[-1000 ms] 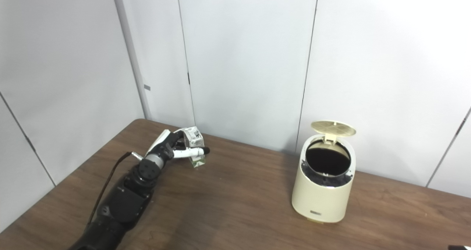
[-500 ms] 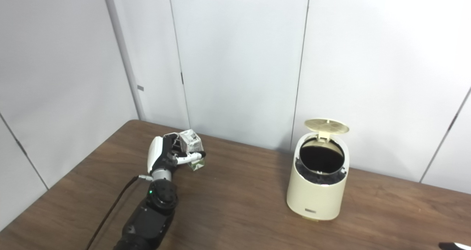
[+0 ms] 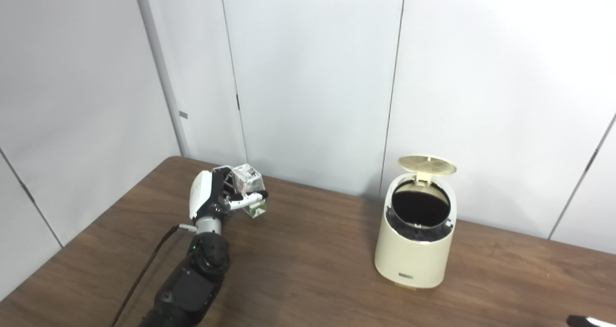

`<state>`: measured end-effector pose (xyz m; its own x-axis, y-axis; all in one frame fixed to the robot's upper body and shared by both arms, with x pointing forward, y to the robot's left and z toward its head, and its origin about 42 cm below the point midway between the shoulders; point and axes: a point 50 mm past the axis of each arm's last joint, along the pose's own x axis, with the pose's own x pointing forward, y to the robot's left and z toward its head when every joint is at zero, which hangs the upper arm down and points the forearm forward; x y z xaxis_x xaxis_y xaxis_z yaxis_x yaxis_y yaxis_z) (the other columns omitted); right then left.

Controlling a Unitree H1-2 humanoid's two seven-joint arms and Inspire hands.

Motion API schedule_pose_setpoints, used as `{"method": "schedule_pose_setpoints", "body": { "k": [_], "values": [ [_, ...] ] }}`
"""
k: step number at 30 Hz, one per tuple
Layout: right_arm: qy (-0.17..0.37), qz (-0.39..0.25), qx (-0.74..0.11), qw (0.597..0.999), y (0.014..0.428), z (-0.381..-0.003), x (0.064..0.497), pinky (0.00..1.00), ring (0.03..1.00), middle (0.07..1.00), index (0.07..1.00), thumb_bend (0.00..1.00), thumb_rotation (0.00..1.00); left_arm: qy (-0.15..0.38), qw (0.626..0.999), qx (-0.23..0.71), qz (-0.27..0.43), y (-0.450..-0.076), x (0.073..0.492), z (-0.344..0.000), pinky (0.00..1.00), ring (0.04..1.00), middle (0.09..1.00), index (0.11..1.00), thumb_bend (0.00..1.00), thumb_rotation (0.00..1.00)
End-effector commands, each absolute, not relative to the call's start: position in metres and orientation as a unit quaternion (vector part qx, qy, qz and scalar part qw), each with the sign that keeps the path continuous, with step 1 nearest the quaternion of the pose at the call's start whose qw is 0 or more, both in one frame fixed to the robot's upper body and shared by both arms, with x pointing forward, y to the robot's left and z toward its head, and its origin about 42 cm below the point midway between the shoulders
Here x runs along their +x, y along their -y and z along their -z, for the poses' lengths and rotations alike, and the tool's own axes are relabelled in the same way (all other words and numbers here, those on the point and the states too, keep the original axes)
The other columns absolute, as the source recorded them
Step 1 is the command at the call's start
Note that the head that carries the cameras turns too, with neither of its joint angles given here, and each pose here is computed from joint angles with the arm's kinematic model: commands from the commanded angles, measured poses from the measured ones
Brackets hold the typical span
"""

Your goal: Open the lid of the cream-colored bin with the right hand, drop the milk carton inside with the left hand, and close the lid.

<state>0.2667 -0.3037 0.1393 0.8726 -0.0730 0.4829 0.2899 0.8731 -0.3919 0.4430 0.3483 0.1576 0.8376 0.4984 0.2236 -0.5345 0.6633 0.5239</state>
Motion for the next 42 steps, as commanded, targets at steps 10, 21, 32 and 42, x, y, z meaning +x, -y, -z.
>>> {"method": "schedule_pose_setpoints", "body": {
  "k": [10, 21, 32, 42],
  "values": [
    [0.218, 0.085, -0.197, 0.952, 0.250, -0.113, 0.268, 0.44, 0.581, 0.625, 0.603, 0.23, 0.55, 0.322, 0.908, 0.192, -0.185, -0.285, 0.403, -0.257, 0.36, 0.447, 0.479, 0.500, 0.50, 0.00],
    [0.208, 0.097, -0.233, 0.945, 0.215, -0.114, 0.292, 0.25, 0.396, 0.621, 0.574, 0.21, 0.25, 0.466, 0.868, 0.106, -0.138, -0.224, 0.350, -0.273, 0.44, 0.480, 0.476, 0.481, 0.50, 0.00],
    [0.215, 0.087, -0.232, 0.945, 0.201, -0.107, 0.304, 0.45, 0.579, 0.632, 0.606, 0.25, 0.02, 0.488, 0.857, 0.107, -0.126, -0.167, 0.331, -0.250, 0.55, 0.467, 0.483, 0.483, 0.50, 0.00],
    [0.220, 0.091, -0.227, 0.944, 0.193, -0.102, 0.300, 0.40, 0.544, 0.631, 0.624, 0.28, 0.00, 0.484, 0.863, 0.112, -0.093, -0.143, 0.332, -0.233, 0.54, 0.472, 0.485, 0.474, 0.50, 0.00]
  ]
}}
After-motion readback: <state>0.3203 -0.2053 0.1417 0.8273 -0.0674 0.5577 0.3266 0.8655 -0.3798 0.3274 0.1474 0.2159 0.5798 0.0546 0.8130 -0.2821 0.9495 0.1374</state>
